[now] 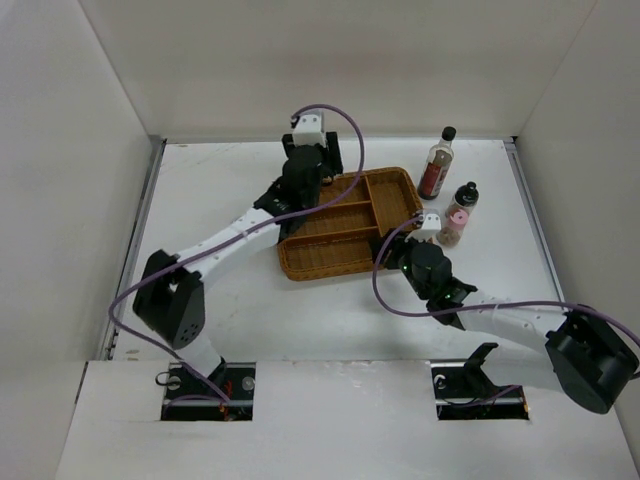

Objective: Organize the condiment bottles

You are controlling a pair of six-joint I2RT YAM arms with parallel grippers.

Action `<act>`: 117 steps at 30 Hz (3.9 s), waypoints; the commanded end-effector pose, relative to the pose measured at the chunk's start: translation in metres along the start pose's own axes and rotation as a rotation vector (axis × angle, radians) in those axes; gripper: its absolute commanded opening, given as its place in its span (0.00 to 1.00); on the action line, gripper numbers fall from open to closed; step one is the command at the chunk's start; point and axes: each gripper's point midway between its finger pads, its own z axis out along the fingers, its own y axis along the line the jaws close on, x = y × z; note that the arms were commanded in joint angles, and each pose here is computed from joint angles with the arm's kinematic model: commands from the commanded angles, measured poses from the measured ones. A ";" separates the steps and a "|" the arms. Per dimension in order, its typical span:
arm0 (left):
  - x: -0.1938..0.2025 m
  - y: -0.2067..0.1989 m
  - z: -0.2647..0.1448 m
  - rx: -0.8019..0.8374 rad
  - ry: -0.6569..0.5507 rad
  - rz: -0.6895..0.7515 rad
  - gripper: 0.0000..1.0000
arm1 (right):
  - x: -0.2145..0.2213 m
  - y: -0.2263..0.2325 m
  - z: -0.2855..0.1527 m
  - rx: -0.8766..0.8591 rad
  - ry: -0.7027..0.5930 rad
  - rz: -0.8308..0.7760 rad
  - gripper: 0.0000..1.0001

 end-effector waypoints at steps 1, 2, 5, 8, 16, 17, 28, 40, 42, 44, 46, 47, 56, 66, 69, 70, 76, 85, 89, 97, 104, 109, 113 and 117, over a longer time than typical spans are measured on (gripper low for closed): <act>-0.046 -0.021 0.005 0.055 -0.119 -0.057 0.35 | -0.023 0.002 -0.003 0.000 -0.090 0.034 0.63; -0.033 -0.022 0.010 0.051 -0.103 -0.047 0.35 | -0.023 0.002 -0.003 0.002 -0.085 0.034 0.64; -0.014 -0.022 0.018 0.044 -0.080 -0.036 0.35 | -0.021 0.001 -0.002 0.008 -0.079 0.028 0.65; 0.003 -0.018 0.030 0.032 -0.064 -0.022 0.35 | -0.019 0.001 -0.001 0.008 -0.072 0.032 0.65; 0.050 -0.004 0.055 -0.019 0.005 0.025 0.35 | -0.019 0.005 -0.001 -0.007 -0.067 0.029 0.66; 0.055 -0.001 0.056 -0.027 0.012 0.030 0.35 | -0.021 0.005 -0.001 -0.008 -0.073 0.030 0.66; 0.097 0.016 0.066 -0.066 0.077 0.065 0.45 | -0.016 0.005 0.001 -0.005 -0.058 0.027 0.68; 0.070 0.011 0.054 -0.058 0.042 0.049 0.74 | -0.018 0.000 0.000 0.010 -0.068 0.024 0.71; 0.058 0.006 0.048 -0.044 0.025 0.038 0.77 | -0.020 0.000 -0.001 0.012 -0.075 0.027 0.71; 0.041 -0.002 0.037 -0.026 0.006 0.026 0.79 | -0.021 -0.003 -0.001 0.017 -0.081 0.035 0.71; 0.023 -0.012 0.024 0.004 -0.020 0.010 0.79 | -0.022 -0.003 -0.002 0.018 -0.082 0.035 0.70; 0.015 -0.016 0.017 0.018 -0.030 0.002 0.79 | -0.024 -0.002 -0.003 0.015 -0.087 0.037 0.69; 0.005 0.040 -0.082 -0.037 -0.033 -0.020 0.73 | -0.024 -0.006 -0.004 0.028 -0.089 0.041 0.36; 0.107 0.199 -0.144 -0.389 0.221 -0.009 0.86 | -0.021 -0.003 -0.001 0.020 -0.082 0.050 0.77; 0.127 0.209 -0.130 -0.388 0.282 -0.023 0.87 | -0.020 -0.002 0.001 0.020 -0.082 0.043 0.82; 0.133 0.214 -0.126 -0.397 0.302 -0.024 0.87 | -0.017 -0.002 0.002 0.016 -0.072 0.045 0.83; 0.146 0.223 -0.099 -0.419 0.292 -0.039 0.87 | -0.016 0.002 0.002 -0.002 -0.065 0.042 0.86; 0.155 0.225 -0.077 -0.436 0.299 -0.032 0.75 | -0.013 0.007 0.002 -0.016 -0.049 0.038 0.86; 0.157 0.229 -0.078 -0.452 0.290 -0.029 0.56 | -0.017 0.007 0.000 -0.020 -0.065 0.039 0.86; 0.065 0.200 -0.108 -0.388 0.068 -0.066 0.35 | -0.016 0.007 0.001 -0.018 -0.061 0.041 0.89; 0.006 0.106 -0.117 -0.135 -0.003 -0.111 0.34 | -0.027 -0.010 -0.005 0.049 -0.115 0.039 0.58; 0.001 0.025 -0.089 0.036 0.004 -0.106 0.34 | -0.042 -0.017 -0.015 0.086 -0.164 0.048 0.28; 0.003 -0.030 -0.054 0.144 0.021 -0.090 0.34 | -0.053 -0.025 -0.022 0.128 -0.195 0.034 0.33; 0.014 -0.054 -0.010 0.152 0.032 -0.076 0.33 | -0.060 -0.031 -0.031 0.147 -0.237 0.053 0.37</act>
